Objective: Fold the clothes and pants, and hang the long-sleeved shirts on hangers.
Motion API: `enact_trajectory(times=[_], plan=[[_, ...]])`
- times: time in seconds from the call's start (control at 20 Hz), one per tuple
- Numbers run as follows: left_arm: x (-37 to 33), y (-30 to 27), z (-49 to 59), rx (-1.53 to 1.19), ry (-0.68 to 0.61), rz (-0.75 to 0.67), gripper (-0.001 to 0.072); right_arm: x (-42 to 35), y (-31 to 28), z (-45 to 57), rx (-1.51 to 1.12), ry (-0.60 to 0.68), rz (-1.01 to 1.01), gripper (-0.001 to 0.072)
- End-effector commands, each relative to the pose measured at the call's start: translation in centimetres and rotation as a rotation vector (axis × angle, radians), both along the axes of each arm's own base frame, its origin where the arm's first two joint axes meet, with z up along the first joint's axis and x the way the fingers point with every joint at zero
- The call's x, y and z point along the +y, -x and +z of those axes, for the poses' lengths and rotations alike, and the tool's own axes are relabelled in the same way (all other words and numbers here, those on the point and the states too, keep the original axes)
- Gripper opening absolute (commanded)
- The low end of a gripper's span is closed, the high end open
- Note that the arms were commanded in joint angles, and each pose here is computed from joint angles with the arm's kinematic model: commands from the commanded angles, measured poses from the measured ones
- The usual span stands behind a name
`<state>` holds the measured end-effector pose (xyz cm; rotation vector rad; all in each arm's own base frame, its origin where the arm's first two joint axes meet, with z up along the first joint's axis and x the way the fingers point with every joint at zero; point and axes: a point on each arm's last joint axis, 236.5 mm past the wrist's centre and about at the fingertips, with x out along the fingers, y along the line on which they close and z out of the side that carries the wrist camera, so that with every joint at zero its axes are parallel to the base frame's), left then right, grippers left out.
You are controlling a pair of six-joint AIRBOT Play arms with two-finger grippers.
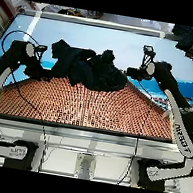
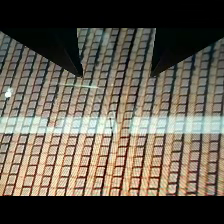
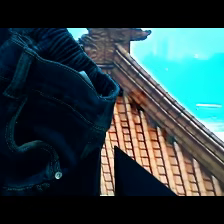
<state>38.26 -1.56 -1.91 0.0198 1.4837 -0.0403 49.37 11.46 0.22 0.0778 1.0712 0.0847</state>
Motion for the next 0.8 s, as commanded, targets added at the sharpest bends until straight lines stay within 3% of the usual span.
enact_trajectory(times=[0.0,0.15,0.25,0.3,0.6,0.75], plan=[[0.0,0.0,0.0,0.0,0.0,0.0,0.0487,0.4,-0.4,0.3,-0.021,-0.016,0.003,0.0126],[0.0,0.0,0.0,0.0,0.0,0.0,0.0488,0.6,-0.4,0.2,-0.017,-0.023,0.002,0.0132],[0.0,0.0,0.0,0.0,0.0,0.0,0.0487,0.6,-0.3,-0.4,-0.002,-0.026,0.001,0.0356],[0.0,0.0,0.0,0.0,0.0,0.0,0.0487,0.6,-0.3,-1.0,0.008,-0.022,0.001,0.0397],[0.0,0.0,0.0,0.0,0.0,0.0,0.0487,-0.6,-0.6,-6.2,0.1,-0.026,-0.029,0.0397],[0.6,-0.5,0.1,-0.02,-0.027,-0.02,0.0487,1.0,-1.3,-8.0,0.103,-0.1,-0.03,0.0393]])
